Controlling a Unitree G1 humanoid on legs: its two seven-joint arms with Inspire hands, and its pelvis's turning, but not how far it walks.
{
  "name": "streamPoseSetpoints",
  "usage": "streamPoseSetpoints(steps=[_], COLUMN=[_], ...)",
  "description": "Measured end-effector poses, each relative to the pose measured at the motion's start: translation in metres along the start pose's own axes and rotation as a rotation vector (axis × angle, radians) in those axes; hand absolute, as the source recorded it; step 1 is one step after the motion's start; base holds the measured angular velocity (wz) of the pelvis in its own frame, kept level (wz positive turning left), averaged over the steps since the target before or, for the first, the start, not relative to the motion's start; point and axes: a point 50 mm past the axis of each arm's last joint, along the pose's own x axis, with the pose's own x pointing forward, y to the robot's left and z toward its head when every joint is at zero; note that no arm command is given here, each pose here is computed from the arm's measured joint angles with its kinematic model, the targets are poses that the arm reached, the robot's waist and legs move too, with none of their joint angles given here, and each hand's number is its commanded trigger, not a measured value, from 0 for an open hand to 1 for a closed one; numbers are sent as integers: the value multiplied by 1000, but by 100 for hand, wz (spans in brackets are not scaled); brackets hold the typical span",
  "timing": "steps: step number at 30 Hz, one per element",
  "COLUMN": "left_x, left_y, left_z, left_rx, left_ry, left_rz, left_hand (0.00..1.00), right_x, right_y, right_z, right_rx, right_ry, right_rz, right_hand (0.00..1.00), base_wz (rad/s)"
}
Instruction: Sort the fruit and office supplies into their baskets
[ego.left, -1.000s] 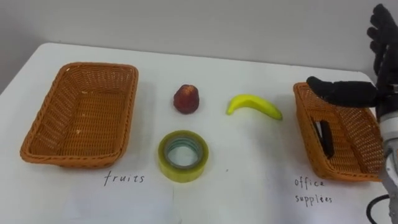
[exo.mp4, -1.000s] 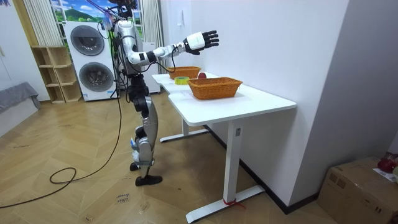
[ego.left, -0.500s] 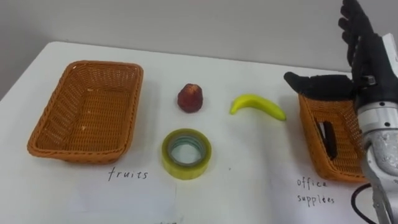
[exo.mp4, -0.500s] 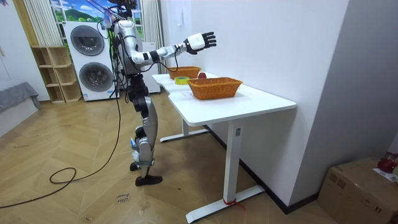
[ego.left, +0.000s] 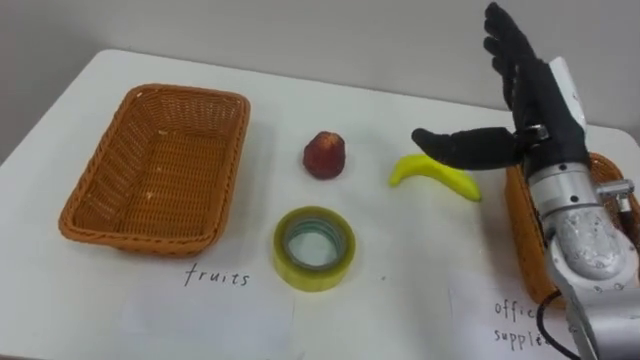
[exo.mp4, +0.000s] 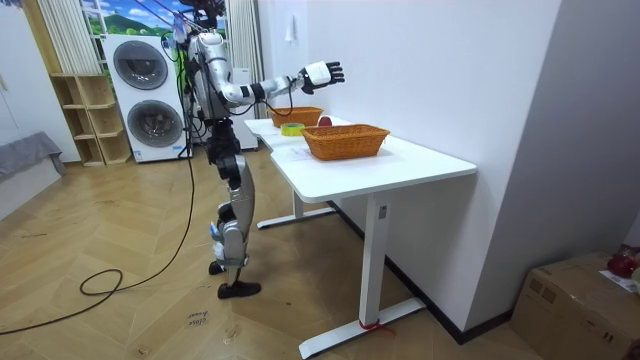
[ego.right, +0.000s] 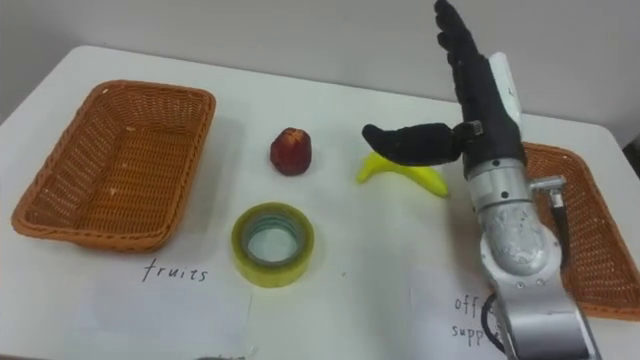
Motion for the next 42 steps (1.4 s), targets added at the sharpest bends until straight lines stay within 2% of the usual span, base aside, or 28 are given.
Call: streamPoseSetpoints(steps=[5,16,24,42], left_x=[1,1,1,1], left_y=[-1,-3,-3,-4], left_z=[3,10,19,19], left_rx=[9,25,40,59], left_ry=[3,-21,-48,-52], left_rz=[-29,-40,-34,-20], left_hand=[0,0,0,0], right_x=[-2,-4,-5,-11], right_y=[16,39,42,68], right_z=[-20,-32,-33,-35], right_rx=[-31,-35,-25,-12], right_ry=[92,148,156,168], right_rz=[85,197,201,298], right_hand=[0,0,0,0], base_wz=[7,4,1,0])
